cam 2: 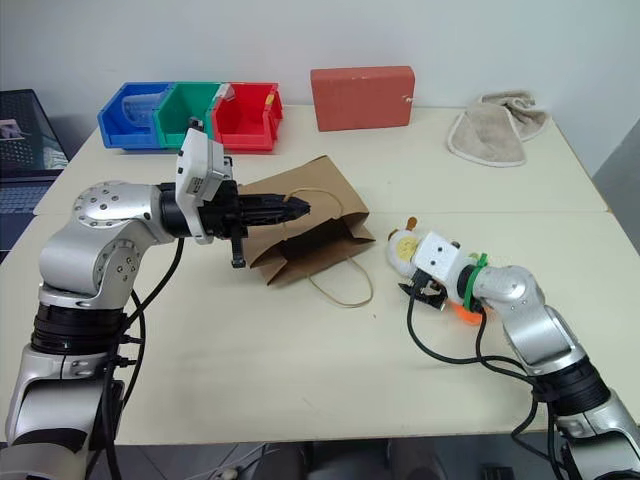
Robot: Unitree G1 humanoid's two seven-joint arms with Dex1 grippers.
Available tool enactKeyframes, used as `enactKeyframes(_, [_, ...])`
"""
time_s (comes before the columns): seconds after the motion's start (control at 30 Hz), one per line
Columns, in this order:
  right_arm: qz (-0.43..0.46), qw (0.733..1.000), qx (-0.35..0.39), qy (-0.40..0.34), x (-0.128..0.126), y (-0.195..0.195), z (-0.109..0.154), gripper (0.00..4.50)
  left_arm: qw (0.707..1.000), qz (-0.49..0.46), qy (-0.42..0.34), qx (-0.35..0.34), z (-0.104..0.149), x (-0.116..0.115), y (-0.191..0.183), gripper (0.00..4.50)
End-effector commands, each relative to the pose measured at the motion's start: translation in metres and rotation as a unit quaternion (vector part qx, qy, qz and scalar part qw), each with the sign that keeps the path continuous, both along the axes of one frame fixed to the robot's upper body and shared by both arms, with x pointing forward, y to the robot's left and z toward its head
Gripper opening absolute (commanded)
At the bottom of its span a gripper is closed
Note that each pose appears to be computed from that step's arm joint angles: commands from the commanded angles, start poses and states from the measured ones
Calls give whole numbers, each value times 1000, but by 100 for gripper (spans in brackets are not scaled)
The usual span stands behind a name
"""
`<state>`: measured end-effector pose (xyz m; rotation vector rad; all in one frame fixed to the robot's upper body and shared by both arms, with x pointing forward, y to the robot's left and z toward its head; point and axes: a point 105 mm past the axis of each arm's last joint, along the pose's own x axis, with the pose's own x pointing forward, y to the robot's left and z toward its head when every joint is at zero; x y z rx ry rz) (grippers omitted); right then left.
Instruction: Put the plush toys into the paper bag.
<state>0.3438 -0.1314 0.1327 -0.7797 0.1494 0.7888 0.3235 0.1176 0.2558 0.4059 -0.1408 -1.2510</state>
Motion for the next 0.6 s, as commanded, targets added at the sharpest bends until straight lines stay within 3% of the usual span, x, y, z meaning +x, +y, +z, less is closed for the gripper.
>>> enactKeyframes(0.03, [5,999,4,-36,5,6,13,279,1000,-1,-26,-5,15,-4,3,0])
enactKeyframes(0.3, [6,999,-8,-48,10,2,13,4,1000,0,-21,-8,14,-5,4,0])
enactKeyframes(0.43, [13,999,-5,-49,8,-1,21,4,1000,0,-20,-12,15,-5,4,0])
enactKeyframes(0.6, [131,991,-9,-2,-40,7,67,4,1000,-1,-17,-21,19,-5,5,0])
